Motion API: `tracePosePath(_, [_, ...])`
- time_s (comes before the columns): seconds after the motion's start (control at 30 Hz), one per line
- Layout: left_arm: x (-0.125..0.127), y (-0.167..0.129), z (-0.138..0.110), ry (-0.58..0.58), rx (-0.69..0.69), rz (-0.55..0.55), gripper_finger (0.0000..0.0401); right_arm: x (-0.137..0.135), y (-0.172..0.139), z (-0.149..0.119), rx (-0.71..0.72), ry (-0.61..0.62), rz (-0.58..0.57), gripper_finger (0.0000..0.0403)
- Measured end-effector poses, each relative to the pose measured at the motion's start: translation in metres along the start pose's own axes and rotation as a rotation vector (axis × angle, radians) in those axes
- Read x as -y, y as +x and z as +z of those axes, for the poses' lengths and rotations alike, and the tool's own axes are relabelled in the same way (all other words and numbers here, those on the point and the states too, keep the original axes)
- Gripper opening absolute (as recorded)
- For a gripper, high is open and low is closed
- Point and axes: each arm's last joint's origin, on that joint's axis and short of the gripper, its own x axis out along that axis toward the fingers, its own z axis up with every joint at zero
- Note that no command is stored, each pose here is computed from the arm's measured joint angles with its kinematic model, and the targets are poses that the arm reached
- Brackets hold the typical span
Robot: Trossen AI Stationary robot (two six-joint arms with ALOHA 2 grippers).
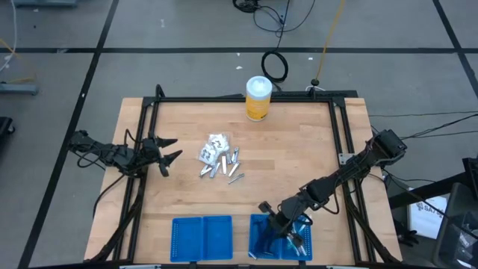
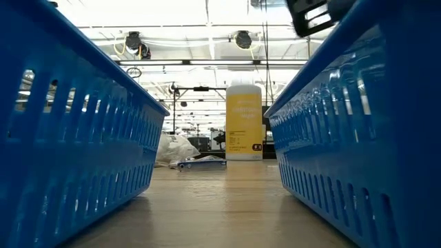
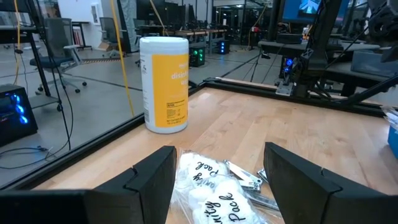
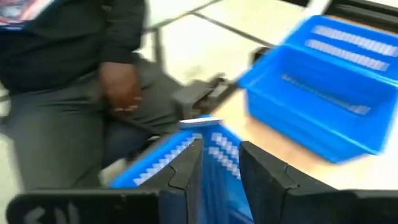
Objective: Pick & Place Travel size toiletries
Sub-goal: Put the silver nail cutter into the blue basket
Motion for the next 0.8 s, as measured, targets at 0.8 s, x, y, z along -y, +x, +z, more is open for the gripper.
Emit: tracePosePath(0.8, [0.000,0.000,0.000,0.001,0.000,0.000,0.0239,0.011,-0.138,-0.062,0.271,0.193,-0.512,0.0045])
